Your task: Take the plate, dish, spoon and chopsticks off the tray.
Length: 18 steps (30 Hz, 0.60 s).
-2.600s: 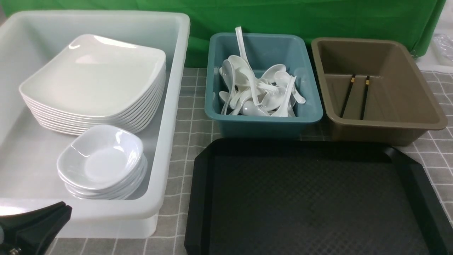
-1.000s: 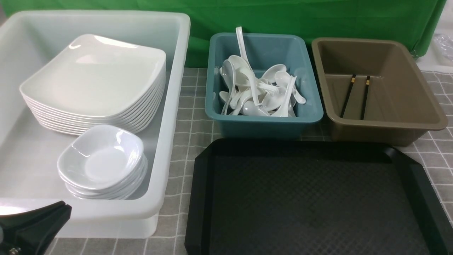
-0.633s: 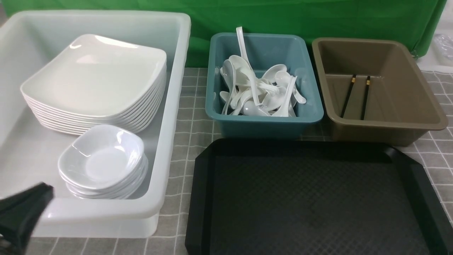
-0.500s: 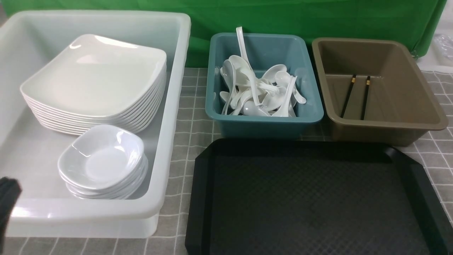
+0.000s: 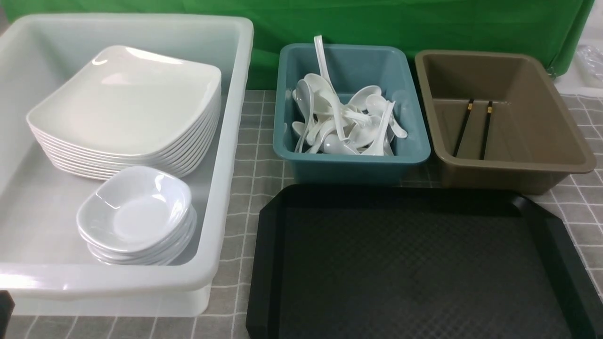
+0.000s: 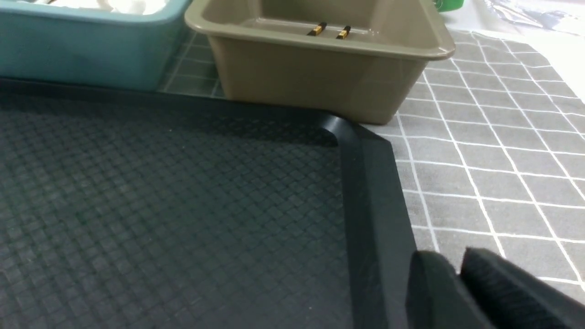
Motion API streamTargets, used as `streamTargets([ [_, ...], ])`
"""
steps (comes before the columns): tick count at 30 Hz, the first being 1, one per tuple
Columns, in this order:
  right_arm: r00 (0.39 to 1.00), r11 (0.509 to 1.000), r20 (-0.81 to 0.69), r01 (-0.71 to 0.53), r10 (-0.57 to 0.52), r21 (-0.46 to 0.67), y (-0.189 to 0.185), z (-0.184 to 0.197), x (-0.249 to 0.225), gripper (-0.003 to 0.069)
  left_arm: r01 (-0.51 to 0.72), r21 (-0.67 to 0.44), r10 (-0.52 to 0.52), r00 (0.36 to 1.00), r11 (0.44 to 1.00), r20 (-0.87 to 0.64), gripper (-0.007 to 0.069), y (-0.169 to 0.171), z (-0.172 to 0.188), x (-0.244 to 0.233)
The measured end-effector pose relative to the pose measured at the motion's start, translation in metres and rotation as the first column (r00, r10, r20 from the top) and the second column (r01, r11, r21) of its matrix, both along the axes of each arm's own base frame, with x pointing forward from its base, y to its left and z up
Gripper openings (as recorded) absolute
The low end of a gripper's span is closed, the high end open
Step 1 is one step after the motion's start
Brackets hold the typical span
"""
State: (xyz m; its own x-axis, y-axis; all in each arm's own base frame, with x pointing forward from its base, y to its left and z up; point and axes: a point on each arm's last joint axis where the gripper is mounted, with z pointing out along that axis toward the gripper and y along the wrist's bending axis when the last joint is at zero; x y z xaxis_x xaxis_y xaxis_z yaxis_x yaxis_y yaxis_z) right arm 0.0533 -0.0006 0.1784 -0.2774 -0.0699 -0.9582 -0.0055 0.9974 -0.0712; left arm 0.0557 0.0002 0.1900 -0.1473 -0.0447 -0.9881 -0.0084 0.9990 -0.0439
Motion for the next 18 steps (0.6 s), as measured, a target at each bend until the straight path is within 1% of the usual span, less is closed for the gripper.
streamTargets([
  [18, 1.000, 1.000, 0.000, 0.000, 0.000, -0.001, 0.0000, 0.0000, 0.0000, 0.0178, -0.007, 0.003, 0.007, 1.000, 1.000, 0.010, 0.0011, 0.0004, 0.0009, 0.0001],
])
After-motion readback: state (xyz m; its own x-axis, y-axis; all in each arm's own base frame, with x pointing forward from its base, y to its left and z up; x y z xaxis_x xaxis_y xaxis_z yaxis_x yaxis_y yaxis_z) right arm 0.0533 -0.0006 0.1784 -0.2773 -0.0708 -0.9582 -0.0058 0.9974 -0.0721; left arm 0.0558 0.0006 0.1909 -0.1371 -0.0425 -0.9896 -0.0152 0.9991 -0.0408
